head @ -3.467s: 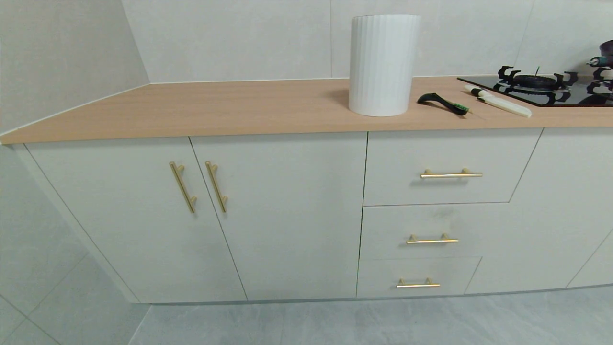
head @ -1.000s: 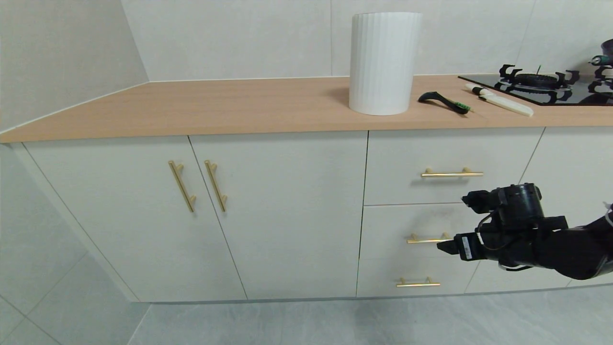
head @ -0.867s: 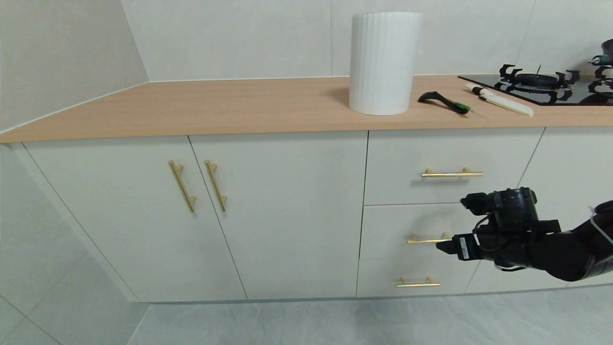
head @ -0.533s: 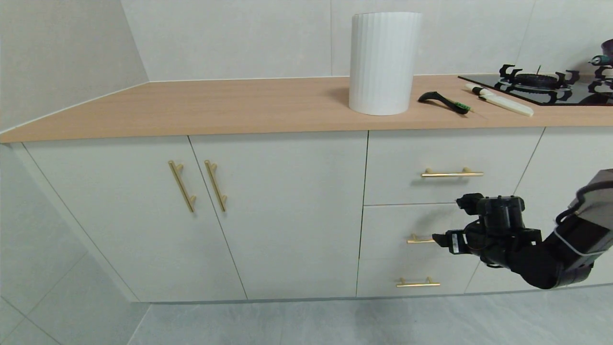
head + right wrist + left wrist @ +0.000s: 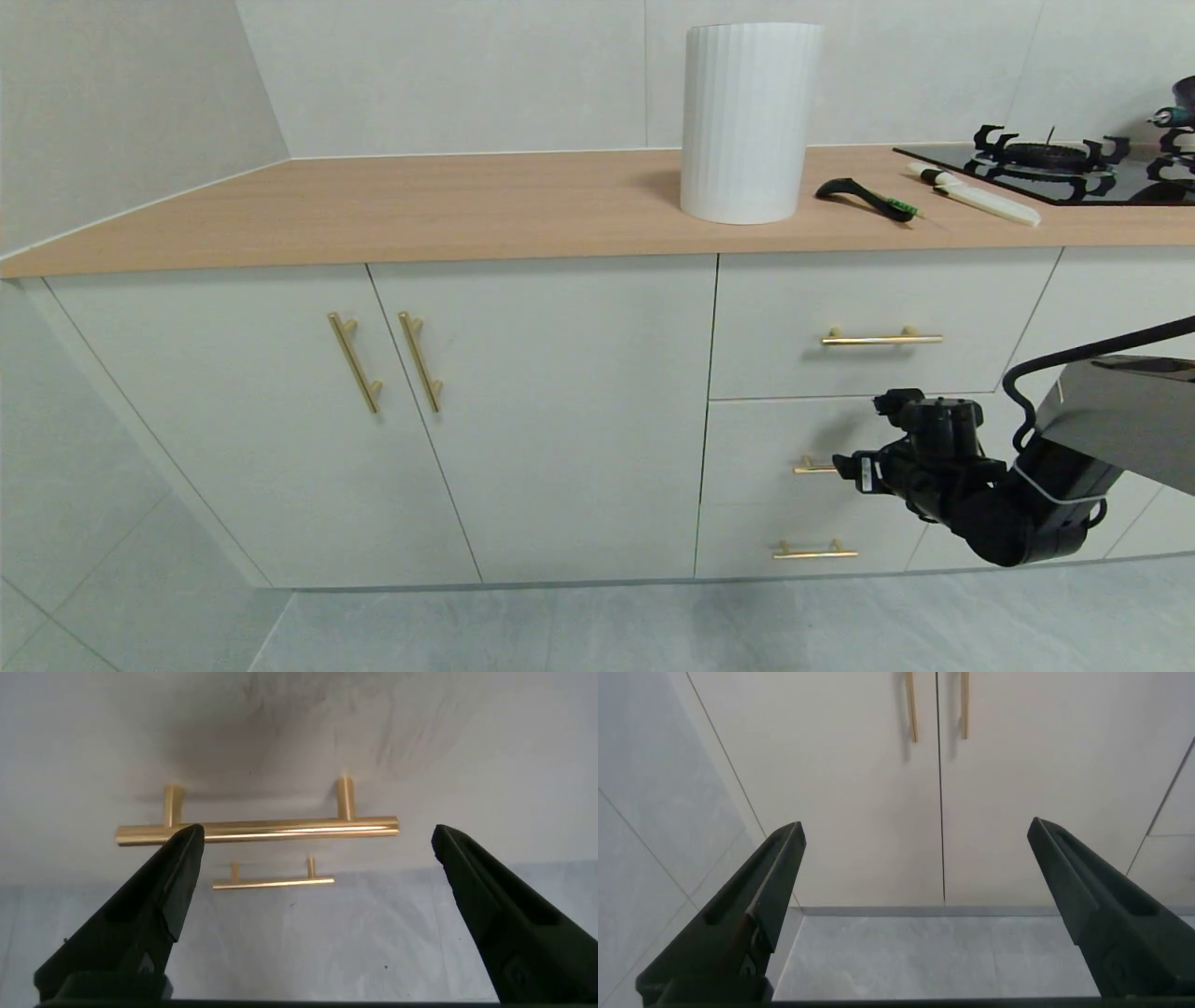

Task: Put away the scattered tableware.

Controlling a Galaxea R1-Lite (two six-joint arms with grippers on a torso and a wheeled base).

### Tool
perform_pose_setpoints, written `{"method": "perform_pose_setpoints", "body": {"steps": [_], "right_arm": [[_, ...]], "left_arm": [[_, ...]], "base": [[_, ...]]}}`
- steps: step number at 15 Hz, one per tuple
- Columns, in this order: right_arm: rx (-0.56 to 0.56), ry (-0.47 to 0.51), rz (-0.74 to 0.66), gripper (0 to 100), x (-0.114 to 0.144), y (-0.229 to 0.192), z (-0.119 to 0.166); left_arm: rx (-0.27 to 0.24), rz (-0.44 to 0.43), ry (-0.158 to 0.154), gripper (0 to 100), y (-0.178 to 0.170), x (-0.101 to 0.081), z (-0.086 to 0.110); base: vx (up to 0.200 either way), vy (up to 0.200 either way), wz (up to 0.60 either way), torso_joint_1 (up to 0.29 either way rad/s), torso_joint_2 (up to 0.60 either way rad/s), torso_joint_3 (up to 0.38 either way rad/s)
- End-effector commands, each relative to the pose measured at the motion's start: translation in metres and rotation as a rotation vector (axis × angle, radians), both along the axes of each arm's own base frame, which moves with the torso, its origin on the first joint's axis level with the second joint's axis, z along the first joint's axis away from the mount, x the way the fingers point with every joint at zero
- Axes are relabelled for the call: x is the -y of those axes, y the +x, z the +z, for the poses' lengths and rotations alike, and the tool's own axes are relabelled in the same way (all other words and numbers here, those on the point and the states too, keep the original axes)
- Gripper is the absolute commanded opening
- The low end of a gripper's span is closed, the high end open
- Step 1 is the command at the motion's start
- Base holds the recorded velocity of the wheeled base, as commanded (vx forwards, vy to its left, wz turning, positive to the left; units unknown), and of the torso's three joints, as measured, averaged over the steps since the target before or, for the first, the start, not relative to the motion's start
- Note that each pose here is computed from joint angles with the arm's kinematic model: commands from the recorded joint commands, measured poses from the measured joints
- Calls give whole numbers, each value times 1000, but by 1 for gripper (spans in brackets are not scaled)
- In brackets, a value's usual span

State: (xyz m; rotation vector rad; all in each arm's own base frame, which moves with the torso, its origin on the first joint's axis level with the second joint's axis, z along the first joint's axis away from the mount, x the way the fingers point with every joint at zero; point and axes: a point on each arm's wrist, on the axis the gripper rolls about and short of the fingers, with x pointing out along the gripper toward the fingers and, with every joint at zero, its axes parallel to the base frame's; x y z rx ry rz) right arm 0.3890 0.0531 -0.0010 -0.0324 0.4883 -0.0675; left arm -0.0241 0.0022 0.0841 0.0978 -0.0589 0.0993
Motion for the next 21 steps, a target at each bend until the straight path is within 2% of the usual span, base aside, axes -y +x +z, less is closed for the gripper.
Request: {"method": "perform_pose_setpoints", "body": {"steps": [1,13,21], "right_arm": [[5,1,-2,100,-1,5,-10],[53,7,-41,100,-3,26,-30],[29,-13,-64,100,-2,24,-38]], "left_arm": [[1,0,0,100,0,0,0],[1,0,0,100,0,0,0],[1,0,0,100,0,0,0]], "base": [[0,0,0,0,0,0],[0,0,0,0,0,0],[0,0,0,0,0,0]]}}
